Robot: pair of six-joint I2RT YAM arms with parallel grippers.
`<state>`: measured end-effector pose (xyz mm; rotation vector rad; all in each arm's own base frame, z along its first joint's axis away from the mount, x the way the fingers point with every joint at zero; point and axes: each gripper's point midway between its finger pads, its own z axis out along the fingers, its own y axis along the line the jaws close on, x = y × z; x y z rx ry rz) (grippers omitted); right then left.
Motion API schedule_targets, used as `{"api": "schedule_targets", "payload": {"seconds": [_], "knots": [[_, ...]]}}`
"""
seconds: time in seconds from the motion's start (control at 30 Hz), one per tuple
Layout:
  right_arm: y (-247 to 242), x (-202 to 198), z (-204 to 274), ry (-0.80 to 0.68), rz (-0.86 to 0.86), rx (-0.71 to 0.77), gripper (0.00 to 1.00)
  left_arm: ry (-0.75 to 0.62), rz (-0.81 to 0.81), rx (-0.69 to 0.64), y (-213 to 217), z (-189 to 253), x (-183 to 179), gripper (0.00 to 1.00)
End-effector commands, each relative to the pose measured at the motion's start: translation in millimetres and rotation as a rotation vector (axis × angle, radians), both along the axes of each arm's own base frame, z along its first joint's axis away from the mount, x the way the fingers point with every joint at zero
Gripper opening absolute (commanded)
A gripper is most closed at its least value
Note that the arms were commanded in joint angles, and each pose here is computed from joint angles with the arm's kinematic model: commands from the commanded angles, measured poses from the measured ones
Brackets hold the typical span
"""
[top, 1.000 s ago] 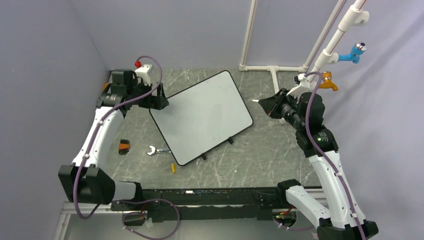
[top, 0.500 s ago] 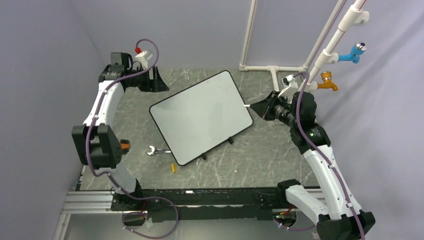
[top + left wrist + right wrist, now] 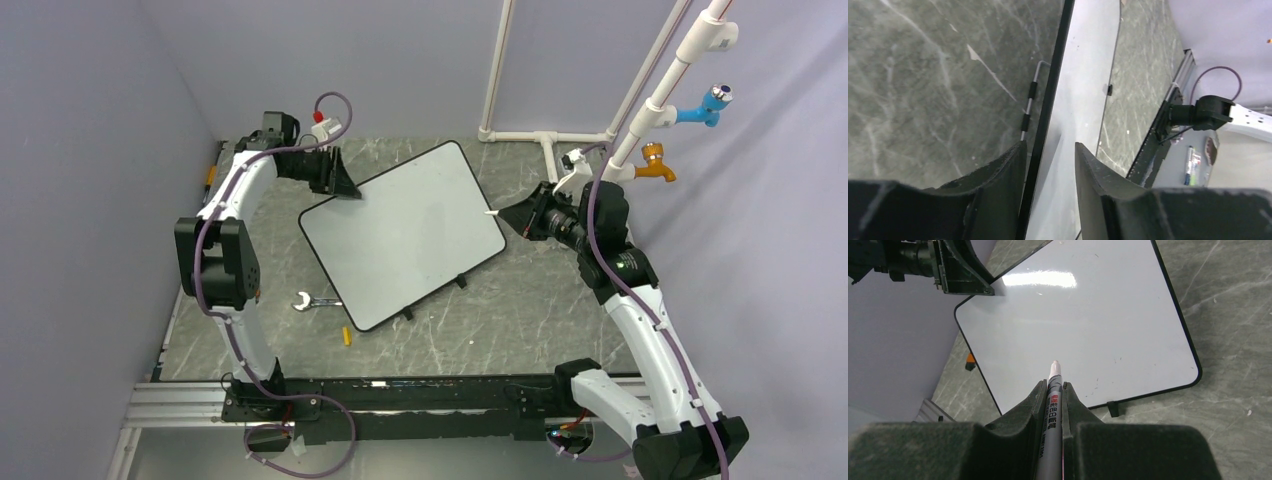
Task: Write a sentence on the whiteboard
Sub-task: Hold the whiteboard marker at the Whiteboard stand.
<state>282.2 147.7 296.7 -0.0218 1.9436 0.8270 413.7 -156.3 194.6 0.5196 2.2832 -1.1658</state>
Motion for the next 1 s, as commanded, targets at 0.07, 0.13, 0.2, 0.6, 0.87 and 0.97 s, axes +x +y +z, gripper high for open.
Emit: {"api": "schedule_targets", "payload": {"seconds": [0.07, 0.13, 0.2, 0.6, 0.87, 0.97], "knots": [[4, 1, 19, -0.061, 0.026, 0.002, 0.0, -0.029, -0.066, -0.058, -10, 14, -5, 0.4], [4, 1, 19, -0.061, 0.029, 0.001, 0.0, -0.025, -0.07, -0.064, -11, 13, -6, 0.38], [4, -1, 19, -0.062, 0.033, 0.0, 0.0, -0.022, -0.07, -0.066, -11, 13, -6, 0.33], [14, -9, 17, -0.07, 0.11, 0.008, 0.0, -0.005, -0.106, -0.066, -21, 8, -15, 0.28], [14, -10, 17, -0.069, 0.111, 0.006, 0.0, 0.018, -0.108, -0.065, -21, 0, -15, 0.26], [14, -10, 15, -0.064, 0.112, 0.003, 0.0, 0.02, -0.113, -0.07, -22, 1, -16, 0.27]]}}
